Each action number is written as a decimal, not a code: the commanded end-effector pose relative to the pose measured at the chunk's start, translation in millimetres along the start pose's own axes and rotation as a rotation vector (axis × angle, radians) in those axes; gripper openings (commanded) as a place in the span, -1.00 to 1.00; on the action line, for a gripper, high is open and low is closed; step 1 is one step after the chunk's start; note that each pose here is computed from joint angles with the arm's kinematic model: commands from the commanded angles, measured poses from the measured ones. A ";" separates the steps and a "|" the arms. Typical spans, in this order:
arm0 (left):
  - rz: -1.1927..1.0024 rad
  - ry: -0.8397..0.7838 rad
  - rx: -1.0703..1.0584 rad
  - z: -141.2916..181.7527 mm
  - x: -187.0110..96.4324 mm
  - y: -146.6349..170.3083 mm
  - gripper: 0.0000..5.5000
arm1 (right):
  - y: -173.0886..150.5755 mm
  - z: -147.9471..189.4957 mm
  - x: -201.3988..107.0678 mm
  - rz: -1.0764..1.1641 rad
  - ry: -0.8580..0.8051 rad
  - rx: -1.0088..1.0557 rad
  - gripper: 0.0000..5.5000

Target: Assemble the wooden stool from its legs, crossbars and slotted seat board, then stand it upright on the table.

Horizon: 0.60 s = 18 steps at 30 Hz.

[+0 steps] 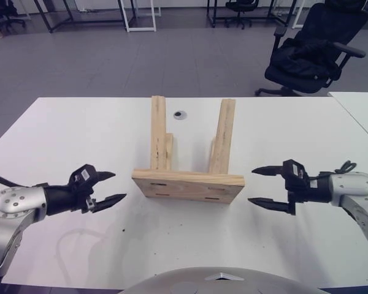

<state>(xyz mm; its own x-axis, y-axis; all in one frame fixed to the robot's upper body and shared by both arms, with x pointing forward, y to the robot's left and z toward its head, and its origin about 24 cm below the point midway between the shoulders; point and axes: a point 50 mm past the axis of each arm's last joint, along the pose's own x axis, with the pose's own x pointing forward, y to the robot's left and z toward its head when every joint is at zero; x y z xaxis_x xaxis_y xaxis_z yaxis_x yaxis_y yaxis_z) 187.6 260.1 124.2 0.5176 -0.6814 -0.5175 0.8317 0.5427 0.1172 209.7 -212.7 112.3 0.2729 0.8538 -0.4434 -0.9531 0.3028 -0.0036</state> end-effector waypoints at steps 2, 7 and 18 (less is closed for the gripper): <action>-0.166 -0.102 0.053 9.6 33.6 3.7 0.32 | 4.3 -2.4 29.5 0.088 -0.017 -0.011 0.63; -0.255 -0.103 0.013 -0.1 43.4 -2.9 0.33 | 2.8 -13.8 40.8 0.072 0.030 -0.035 0.34; -0.242 -0.204 0.065 12.7 49.8 0.5 -0.31 | -4.1 0.3 40.0 0.086 -0.006 -0.085 -0.39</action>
<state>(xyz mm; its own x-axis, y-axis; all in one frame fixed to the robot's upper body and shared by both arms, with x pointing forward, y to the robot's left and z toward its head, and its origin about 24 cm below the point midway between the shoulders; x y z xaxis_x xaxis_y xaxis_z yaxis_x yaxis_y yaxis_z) 211.0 223.0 100.7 0.3122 -0.8712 -0.3789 0.9437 0.3303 0.0180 221.6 -180.4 89.4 0.2072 0.8807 -0.4260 -0.9757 0.2180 -0.0239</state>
